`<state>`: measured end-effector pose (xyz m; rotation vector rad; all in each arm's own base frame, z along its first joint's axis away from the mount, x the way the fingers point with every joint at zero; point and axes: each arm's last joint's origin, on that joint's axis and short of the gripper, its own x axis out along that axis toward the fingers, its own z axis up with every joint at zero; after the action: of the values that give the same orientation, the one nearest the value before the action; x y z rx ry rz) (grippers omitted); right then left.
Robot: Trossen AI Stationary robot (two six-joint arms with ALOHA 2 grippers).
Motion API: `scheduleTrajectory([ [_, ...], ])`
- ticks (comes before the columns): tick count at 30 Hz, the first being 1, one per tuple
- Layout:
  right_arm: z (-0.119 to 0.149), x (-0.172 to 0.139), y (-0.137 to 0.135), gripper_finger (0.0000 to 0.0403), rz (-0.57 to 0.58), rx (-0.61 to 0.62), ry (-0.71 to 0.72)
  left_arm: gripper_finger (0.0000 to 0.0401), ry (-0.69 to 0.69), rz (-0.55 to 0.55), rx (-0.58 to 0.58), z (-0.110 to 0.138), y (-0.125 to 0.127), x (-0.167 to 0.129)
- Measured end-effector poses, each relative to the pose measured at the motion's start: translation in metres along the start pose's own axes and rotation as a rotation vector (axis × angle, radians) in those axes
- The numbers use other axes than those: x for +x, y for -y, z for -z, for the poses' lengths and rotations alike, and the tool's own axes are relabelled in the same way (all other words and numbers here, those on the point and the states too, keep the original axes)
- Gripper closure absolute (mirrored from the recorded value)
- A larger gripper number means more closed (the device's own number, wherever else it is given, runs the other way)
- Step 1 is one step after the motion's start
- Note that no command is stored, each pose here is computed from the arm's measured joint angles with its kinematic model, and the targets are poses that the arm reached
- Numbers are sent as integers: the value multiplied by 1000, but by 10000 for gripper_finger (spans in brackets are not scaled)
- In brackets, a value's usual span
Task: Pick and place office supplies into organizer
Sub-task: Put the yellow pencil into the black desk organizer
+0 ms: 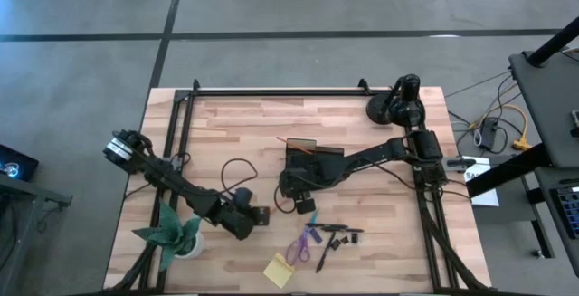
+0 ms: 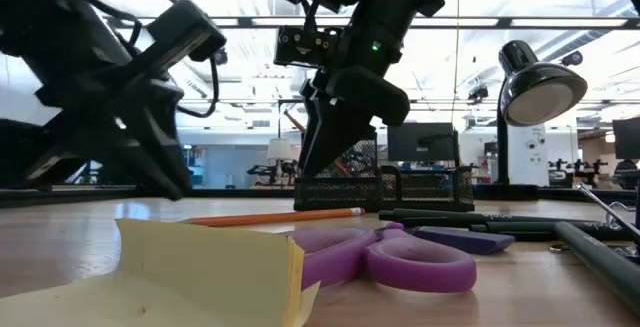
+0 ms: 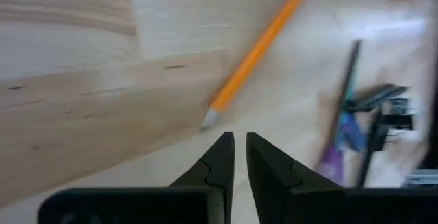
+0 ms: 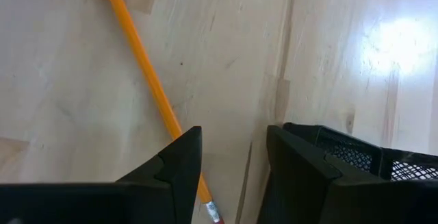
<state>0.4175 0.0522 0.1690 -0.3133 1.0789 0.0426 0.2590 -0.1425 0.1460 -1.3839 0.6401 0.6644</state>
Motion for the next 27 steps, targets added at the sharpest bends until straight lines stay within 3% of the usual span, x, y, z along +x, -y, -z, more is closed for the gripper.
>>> scheduleTrajectory([
  [19, 1, 0, 0, 248, 0, -7, -5, 377, 40, -56, 47, 1, -11, 18],
  [23, 10, -1, -1, 248, -17, -64, -99, 377, 42, -51, 50, 0, -10, 18],
  [27, 18, -5, -3, 250, -58, -78, -177, 377, 33, 0, 126, 4, 5, 15],
])
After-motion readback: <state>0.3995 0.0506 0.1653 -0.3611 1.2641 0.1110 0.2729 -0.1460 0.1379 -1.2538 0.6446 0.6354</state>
